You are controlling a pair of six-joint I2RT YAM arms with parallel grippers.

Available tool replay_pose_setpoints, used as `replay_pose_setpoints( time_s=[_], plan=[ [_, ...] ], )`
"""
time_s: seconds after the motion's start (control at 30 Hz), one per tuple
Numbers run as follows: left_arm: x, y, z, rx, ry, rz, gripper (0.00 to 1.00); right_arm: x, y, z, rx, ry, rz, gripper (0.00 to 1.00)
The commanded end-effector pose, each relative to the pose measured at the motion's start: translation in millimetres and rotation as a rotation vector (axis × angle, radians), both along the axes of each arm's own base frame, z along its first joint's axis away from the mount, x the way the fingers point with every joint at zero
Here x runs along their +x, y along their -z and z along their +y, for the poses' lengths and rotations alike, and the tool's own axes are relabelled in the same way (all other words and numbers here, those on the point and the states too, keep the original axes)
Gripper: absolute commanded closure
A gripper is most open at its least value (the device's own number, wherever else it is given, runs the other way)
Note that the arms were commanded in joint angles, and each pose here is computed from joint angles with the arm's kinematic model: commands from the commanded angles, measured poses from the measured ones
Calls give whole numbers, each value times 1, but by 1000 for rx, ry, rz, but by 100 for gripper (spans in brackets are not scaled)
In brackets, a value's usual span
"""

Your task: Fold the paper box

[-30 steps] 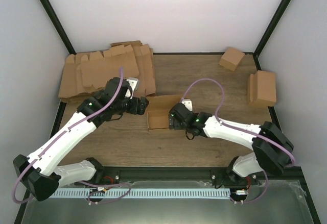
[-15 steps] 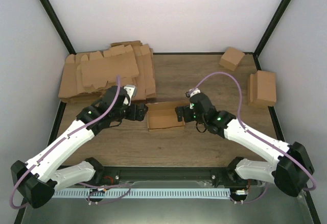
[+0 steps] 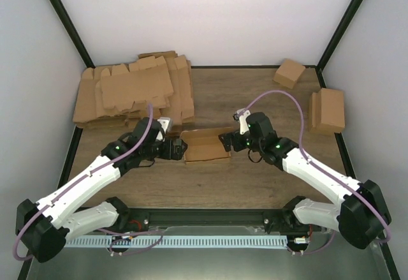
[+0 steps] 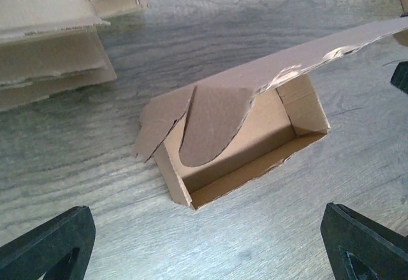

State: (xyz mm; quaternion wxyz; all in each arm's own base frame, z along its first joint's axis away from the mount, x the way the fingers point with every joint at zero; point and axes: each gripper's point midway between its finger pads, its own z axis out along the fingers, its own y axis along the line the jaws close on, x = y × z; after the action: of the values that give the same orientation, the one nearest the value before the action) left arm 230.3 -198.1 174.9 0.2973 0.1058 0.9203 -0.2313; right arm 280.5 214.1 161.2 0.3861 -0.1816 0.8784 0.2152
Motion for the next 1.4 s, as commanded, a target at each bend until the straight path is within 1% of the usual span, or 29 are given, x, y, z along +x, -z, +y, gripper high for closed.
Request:
replay_pose_setpoints(
  time_s=[0.0,0.07,0.17,0.23,0.4,0.6,0.73,0.8,0.9,1.0,1.1,1.2,1.37],
  plan=[
    [0,9,-7,-46,-20,20,0,6,-3,4,12,-16,-33,0],
    [3,19,-5,-34,-50,40,1,7,3,4,10,-16,-12,0],
    [6,29,-7,-25,-63,58,7,8,12,5,11,-10,16,1],
    [10,31,-6,-14,-79,52,9,10,15,2,5,9,19,1],
    [23,32,1,41,-116,7,10,19,19,-11,-19,79,24,0],
    [36,36,-7,72,-106,11,15,26,6,-12,-35,83,-23,0],
    [46,26,-6,82,-127,-23,20,30,-4,-13,-39,89,-52,0],
    [50,20,-5,84,-140,-35,21,29,-9,-14,-30,91,-66,0],
    [55,11,-3,69,-161,-38,22,25,-14,-14,-3,81,-88,0],
    [57,4,-4,16,-157,-23,22,12,-15,-8,68,33,-102,0],
    [61,-1,-5,-24,-158,-10,22,2,-12,-10,128,30,-124,0],
    [65,-6,-5,-41,-159,-11,22,-1,-8,-14,139,38,-151,0],
    [75,-5,-4,-70,-149,13,22,9,-3,-15,140,79,-159,0]
  ],
)
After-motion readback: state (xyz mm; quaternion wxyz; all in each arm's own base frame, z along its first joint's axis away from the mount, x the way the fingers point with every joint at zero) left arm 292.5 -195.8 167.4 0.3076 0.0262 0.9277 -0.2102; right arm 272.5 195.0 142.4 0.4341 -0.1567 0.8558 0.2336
